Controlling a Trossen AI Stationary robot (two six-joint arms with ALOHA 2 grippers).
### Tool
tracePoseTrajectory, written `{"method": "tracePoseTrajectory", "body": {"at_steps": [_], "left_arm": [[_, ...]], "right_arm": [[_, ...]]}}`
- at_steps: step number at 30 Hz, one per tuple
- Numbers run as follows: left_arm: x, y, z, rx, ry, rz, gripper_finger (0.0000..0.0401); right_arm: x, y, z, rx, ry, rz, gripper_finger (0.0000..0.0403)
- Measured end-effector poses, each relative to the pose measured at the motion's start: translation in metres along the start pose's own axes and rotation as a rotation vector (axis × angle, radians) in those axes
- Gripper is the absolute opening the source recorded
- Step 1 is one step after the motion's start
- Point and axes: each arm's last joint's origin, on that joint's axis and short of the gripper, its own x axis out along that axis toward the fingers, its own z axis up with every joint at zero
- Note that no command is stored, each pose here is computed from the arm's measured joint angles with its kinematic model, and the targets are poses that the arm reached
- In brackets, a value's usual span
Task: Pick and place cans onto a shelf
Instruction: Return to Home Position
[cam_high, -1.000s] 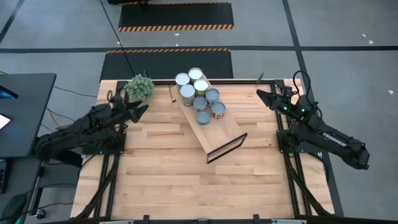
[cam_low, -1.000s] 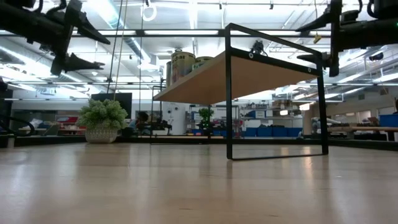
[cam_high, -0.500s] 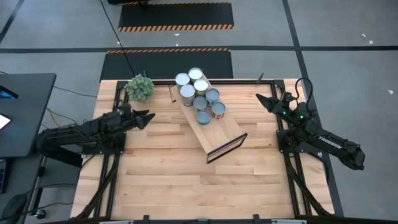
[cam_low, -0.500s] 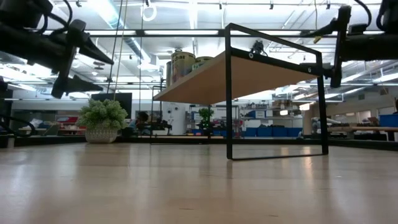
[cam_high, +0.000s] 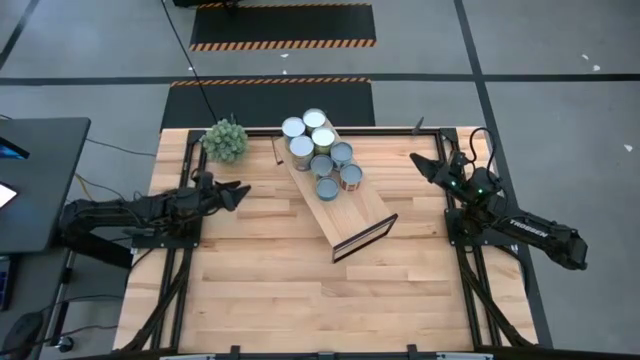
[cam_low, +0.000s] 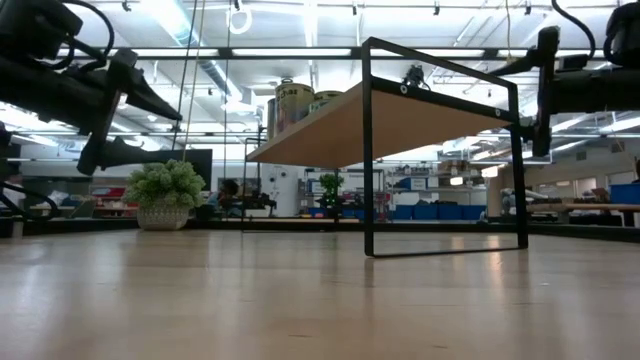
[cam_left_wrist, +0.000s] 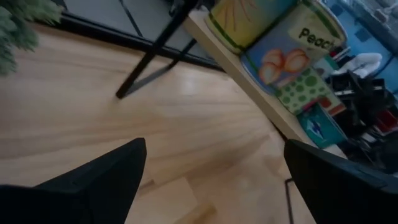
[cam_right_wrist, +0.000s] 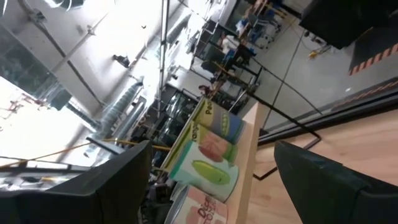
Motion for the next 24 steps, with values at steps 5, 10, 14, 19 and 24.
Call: {"method": "tracePoseTrajectory", "body": {"at_steps": [5, 10, 14, 19, 24], "left_arm": [[0.0000, 0.0011, 0.0011, 0.056, -0.039, 0.033, 0.0389], [0.0000, 0.0016, 0.0017, 0.181, -0.060, 0.055, 0.0389], [0.0000, 0.0014, 0.0016, 0.470, -0.047, 0.057, 0.0389], [0.0002, 0.0009, 0.0018, 0.778, -0.046, 0.057, 0.0389], [0.0003, 0.0004, 0.0020, 0.836, -0.051, 0.055, 0.0389]], "right_arm": [[0.0000, -0.0006, 0.0002, -0.005, -0.012, -0.012, 0.0345], [0.0000, -0.0017, -0.0005, -0.105, -0.003, -0.023, 0.0345], [-0.0002, -0.0056, -0.0028, -0.556, 0.037, -0.057, 0.0345], [-0.0005, -0.0091, -0.0049, -1.097, 0.091, -0.067, 0.0345], [-0.0005, -0.0089, -0.0048, -1.171, 0.093, -0.063, 0.0345]]}}
